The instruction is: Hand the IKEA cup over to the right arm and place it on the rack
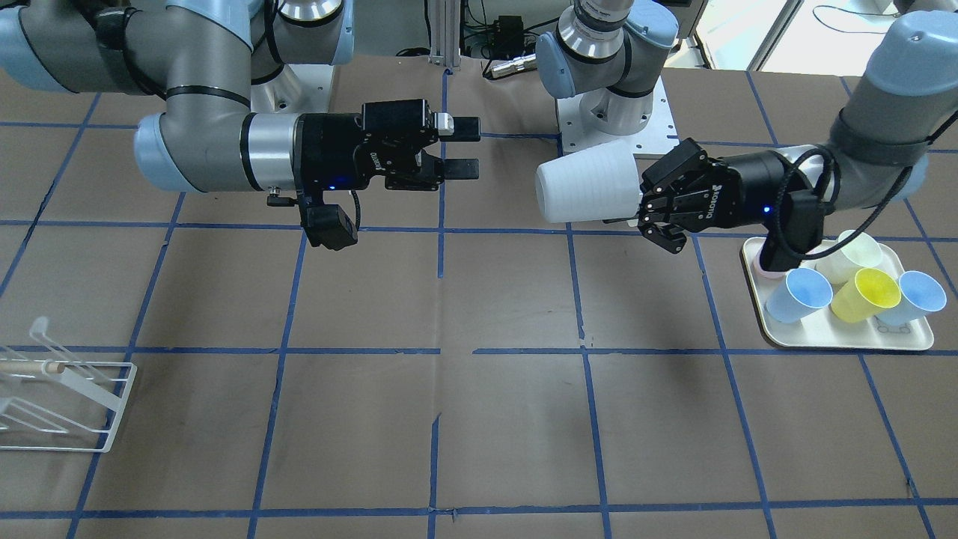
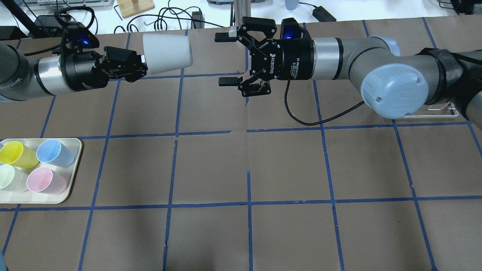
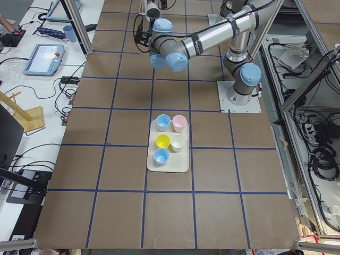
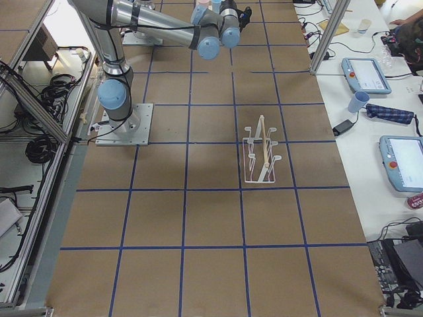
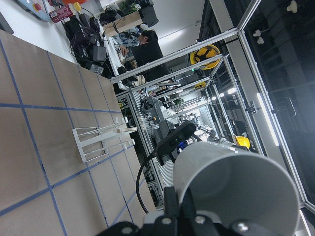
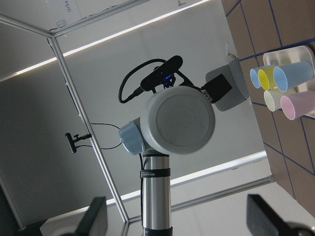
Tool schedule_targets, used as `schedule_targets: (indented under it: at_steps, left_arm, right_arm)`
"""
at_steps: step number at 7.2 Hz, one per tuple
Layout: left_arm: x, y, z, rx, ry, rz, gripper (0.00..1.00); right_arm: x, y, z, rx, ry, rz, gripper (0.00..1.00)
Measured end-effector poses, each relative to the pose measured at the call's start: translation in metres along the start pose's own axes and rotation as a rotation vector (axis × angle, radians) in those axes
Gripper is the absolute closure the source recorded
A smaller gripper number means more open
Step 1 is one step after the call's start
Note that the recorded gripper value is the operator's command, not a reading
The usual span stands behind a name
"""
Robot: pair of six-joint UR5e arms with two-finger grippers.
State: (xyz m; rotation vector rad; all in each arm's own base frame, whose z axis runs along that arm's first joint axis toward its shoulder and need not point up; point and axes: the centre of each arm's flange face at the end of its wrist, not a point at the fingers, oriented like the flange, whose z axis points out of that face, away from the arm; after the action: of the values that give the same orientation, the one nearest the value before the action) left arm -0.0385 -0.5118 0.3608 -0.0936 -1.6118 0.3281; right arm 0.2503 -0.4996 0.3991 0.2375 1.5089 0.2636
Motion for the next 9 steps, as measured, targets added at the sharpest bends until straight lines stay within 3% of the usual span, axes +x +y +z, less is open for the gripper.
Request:
schedule_targets:
  at_steps: [2,4,9]
  left_arm:
    - [-0.004,0.017,0.007,0.027,0.031,-0.139,1.00]
    - [0.005,0.024,0.012,0.038,0.044,-0.203,1.00]
    - [0.002,0.032,0.033,0.044,0.049,-0.207,1.00]
  right_arm:
    - [0.003,-0.003,0.001,-0.001,-0.002,0.013,0.00]
    - [0.013,-0.011,0.009,-0.015,-0.003,0.022,0.00]
    - [0.013,-0.009,0.021,-0.036,-0.014,0.063,0.00]
